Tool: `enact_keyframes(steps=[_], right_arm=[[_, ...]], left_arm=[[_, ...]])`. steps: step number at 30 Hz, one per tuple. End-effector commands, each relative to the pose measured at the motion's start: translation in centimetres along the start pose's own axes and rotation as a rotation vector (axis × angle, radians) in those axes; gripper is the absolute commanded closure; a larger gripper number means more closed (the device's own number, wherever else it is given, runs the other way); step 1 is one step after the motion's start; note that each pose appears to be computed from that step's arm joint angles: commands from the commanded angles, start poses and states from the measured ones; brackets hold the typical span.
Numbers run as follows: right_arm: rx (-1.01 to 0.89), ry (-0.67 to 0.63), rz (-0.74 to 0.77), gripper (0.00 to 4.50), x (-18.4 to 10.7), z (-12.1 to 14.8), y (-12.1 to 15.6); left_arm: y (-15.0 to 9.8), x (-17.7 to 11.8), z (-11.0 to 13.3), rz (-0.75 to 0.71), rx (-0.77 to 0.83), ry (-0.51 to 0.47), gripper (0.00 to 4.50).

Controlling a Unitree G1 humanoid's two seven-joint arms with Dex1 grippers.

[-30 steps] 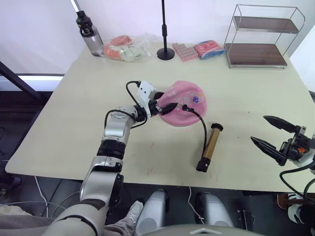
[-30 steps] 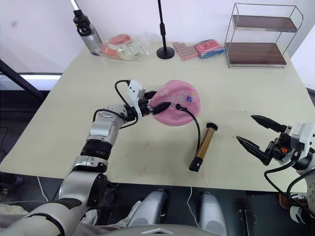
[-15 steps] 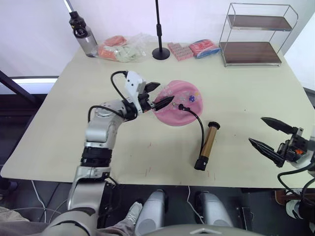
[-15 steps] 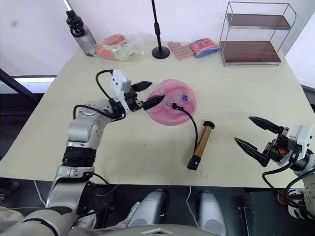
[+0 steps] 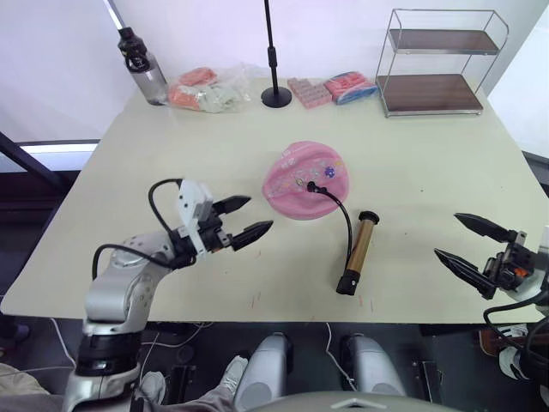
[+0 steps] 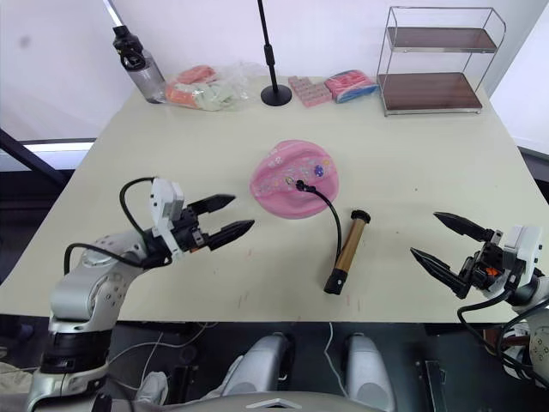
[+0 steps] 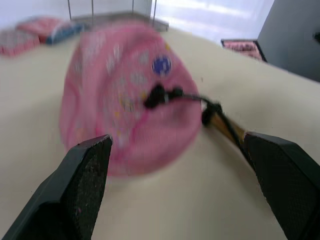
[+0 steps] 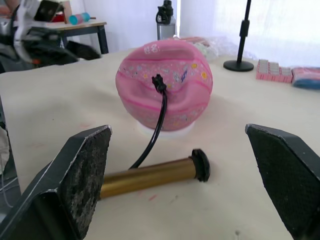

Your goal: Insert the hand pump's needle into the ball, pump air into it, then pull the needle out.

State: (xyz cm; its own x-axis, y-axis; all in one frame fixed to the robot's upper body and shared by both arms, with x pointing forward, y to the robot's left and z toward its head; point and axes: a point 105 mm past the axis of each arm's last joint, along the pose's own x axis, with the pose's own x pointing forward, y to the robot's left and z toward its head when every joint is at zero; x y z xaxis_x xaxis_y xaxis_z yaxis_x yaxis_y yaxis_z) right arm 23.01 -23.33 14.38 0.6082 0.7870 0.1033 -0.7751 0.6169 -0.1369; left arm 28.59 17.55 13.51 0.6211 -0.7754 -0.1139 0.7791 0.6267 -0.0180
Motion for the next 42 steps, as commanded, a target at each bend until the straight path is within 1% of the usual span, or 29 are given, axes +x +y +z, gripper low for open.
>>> enact_keyframes(steps=[1, 3, 5, 10, 13, 16, 25, 28, 34, 38, 42], right_arm=[[-0.046, -0.004, -0.004, 0.00, -0.9, 0.7, -0.5], [-0.042, 0.000, -0.037, 0.00, -1.4, 0.3, -1.2], [-0.050, 0.020, -0.067, 0.00, -2.2, -0.2, -1.8], [-0.063, 0.065, -0.099, 0.00, -3.9, -1.0, -2.4], [-0.071, 0.087, -0.125, 0.00, -4.9, -1.4, -2.9], [-0.074, 0.109, -0.136, 0.00, -5.9, -1.7, -3.0], [-0.082, 0.163, -0.158, 0.00, -8.0, -2.2, -3.3], [-0.076, 0.167, -0.153, 0.00, -8.2, -2.3, -3.2], [-0.071, 0.129, -0.114, 0.00, -7.3, -1.7, -2.6], [-0.054, 0.110, -0.048, 0.00, -6.2, -1.3, -1.5], [-0.024, 0.111, 0.001, 0.00, -5.6, -1.1, -0.8]], left_arm=[[0.3, -2.4, -0.1, 0.042, 0.068, 0.012, 0.05], [0.5, -3.6, -1.1, 0.062, 0.049, 0.035, 0.05], [0.9, -5.0, -1.6, 0.089, 0.020, 0.026, 0.05], [1.7, -6.9, -2.5, 0.102, 0.047, 0.061, 0.05], [2.4, -8.4, -3.5, 0.122, 0.058, 0.091, 0.05], [2.7, -9.1, -4.0, 0.125, 0.066, 0.100, 0.05], [3.1, -10.5, -4.2, 0.106, 0.060, 0.121, 0.05], [2.8, -10.2, -4.5, 0.085, 0.055, 0.134, 0.05], [1.5, -8.9, -5.0, 0.045, 0.042, 0.150, 0.05], [0.0, -6.7, -4.4, 0.011, 0.033, 0.121, 0.05], [-1.1, -4.5, -4.3, -0.001, 0.012, 0.147, 0.05]])
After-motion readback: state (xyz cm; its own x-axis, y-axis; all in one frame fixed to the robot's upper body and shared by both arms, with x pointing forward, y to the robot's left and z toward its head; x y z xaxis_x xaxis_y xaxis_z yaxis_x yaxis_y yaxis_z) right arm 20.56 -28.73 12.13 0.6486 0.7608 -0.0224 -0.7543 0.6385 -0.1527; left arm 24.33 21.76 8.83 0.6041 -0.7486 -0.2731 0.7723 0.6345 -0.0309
